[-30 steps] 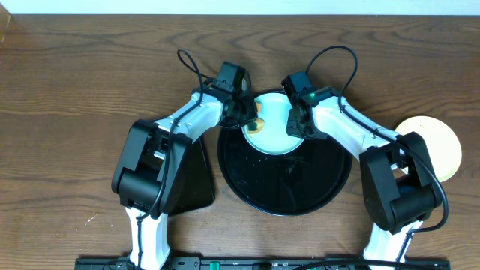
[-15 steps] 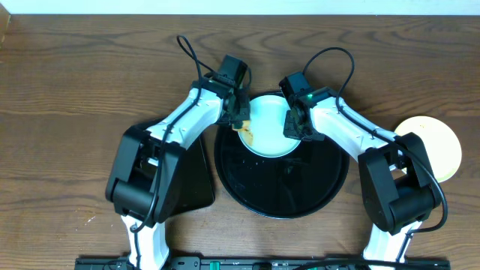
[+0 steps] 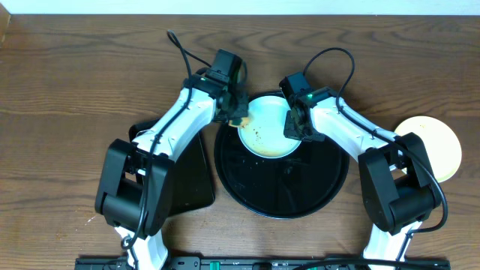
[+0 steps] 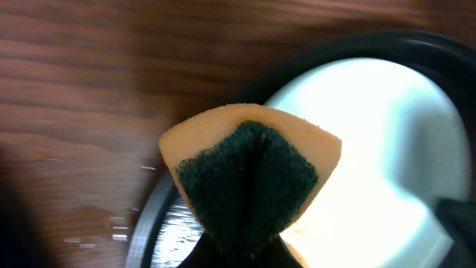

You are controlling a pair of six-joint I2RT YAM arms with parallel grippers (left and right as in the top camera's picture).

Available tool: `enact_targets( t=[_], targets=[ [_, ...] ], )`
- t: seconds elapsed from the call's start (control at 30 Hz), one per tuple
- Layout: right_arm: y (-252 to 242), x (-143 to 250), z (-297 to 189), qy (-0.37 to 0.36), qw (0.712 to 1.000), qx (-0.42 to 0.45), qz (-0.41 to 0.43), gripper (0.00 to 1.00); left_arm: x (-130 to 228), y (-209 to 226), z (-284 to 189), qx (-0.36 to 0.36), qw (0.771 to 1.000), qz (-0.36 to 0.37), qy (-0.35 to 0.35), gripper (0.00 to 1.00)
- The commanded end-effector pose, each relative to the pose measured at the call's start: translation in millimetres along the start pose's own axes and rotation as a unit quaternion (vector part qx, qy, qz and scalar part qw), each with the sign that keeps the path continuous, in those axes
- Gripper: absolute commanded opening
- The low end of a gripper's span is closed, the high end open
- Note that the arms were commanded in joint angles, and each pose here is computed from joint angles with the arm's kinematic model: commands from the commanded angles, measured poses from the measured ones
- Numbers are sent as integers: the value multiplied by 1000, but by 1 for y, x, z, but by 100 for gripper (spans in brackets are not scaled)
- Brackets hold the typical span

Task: Clean dirty plates on tray and stack at the side
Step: 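Scrub the pale green plate with the left sponge while the right gripper holds it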

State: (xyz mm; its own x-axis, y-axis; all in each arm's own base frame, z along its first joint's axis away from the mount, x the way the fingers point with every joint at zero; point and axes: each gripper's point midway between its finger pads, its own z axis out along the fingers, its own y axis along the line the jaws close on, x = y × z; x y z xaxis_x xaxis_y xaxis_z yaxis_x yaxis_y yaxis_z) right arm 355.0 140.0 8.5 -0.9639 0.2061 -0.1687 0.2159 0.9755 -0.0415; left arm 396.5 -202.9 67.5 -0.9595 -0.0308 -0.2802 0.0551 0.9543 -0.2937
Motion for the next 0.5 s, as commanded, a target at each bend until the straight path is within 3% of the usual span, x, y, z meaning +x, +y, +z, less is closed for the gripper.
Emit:
enact_targets(
  t=[0.0, 0.17, 0.47],
  targets=[
    [-18, 24, 20, 39, 998, 40, -3, 2, 10, -40, 2, 79, 996, -26, 26, 7],
    [-18, 25, 20, 40, 998, 41, -3, 1, 20, -62, 29, 119, 990, -54, 55, 7],
    [-18, 25, 20, 40, 998, 42, -3, 2, 37, -65, 69, 138, 977, -121, 108, 7]
  ],
)
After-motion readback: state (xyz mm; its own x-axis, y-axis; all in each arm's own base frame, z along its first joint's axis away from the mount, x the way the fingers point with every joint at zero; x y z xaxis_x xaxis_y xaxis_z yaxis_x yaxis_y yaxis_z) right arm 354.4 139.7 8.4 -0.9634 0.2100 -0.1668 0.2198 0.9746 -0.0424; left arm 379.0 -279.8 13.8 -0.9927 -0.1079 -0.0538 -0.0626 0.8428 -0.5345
